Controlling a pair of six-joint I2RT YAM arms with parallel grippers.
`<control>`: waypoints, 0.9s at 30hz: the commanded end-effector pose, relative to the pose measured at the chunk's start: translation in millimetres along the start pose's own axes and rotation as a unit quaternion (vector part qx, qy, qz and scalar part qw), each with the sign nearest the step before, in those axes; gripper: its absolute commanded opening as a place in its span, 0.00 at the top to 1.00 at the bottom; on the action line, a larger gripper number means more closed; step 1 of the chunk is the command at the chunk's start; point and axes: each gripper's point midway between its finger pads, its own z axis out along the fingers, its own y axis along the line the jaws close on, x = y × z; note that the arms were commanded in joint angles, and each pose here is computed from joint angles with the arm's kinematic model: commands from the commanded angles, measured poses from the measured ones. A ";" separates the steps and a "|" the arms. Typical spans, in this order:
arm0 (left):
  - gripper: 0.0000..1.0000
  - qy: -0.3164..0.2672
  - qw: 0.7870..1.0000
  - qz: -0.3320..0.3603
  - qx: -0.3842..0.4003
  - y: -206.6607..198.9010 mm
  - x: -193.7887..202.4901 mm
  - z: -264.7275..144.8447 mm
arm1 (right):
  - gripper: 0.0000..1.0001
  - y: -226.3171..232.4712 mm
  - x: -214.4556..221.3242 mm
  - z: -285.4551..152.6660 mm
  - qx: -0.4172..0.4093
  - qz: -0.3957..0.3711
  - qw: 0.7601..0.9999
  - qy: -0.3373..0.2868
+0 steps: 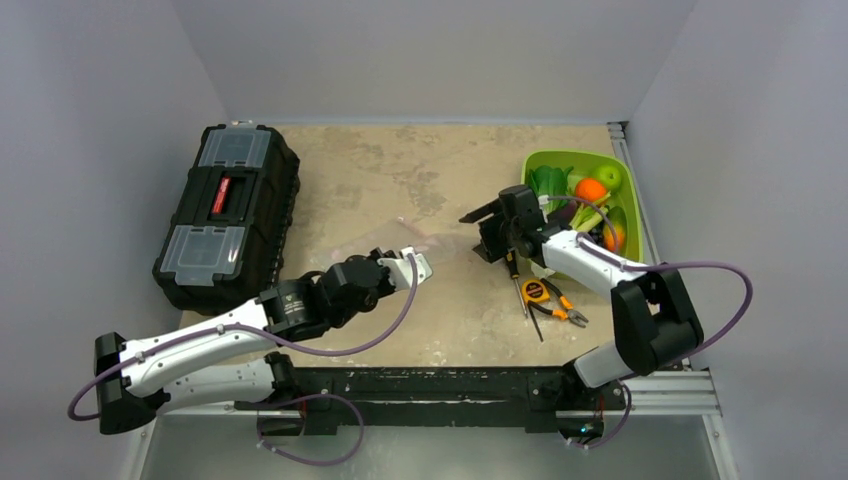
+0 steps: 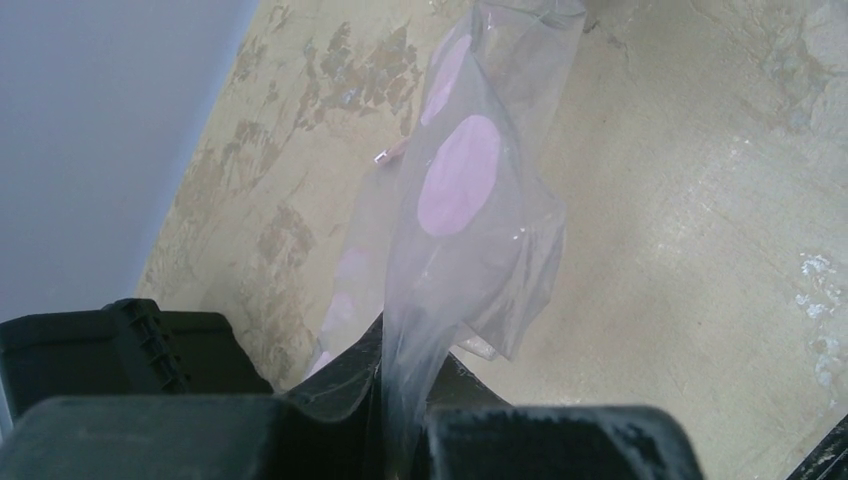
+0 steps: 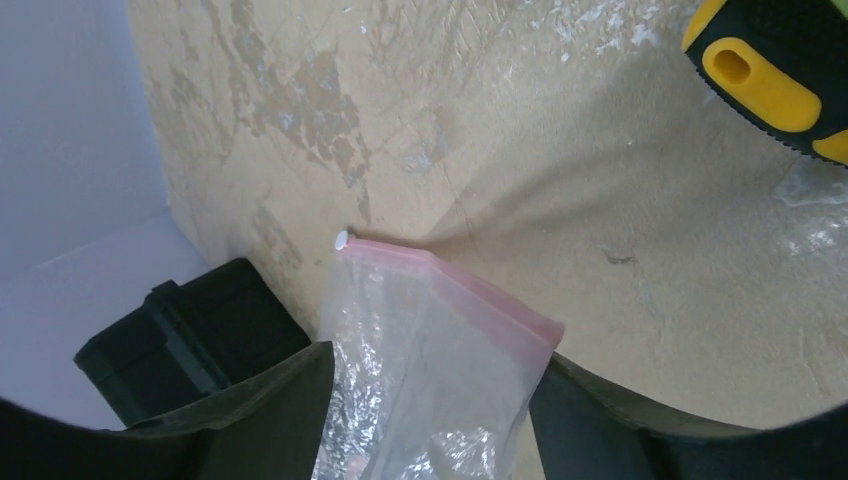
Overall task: Place the food in the zip-top bag and seal the zipper
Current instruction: Pick up the zipper food storage bag at the center of the board.
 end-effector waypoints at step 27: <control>0.02 -0.068 0.810 -0.556 0.176 24.0 -95.0 -138.5 | 1.00 216.6 87.7 -163.0 -0.488 -0.635 0.564 -0.202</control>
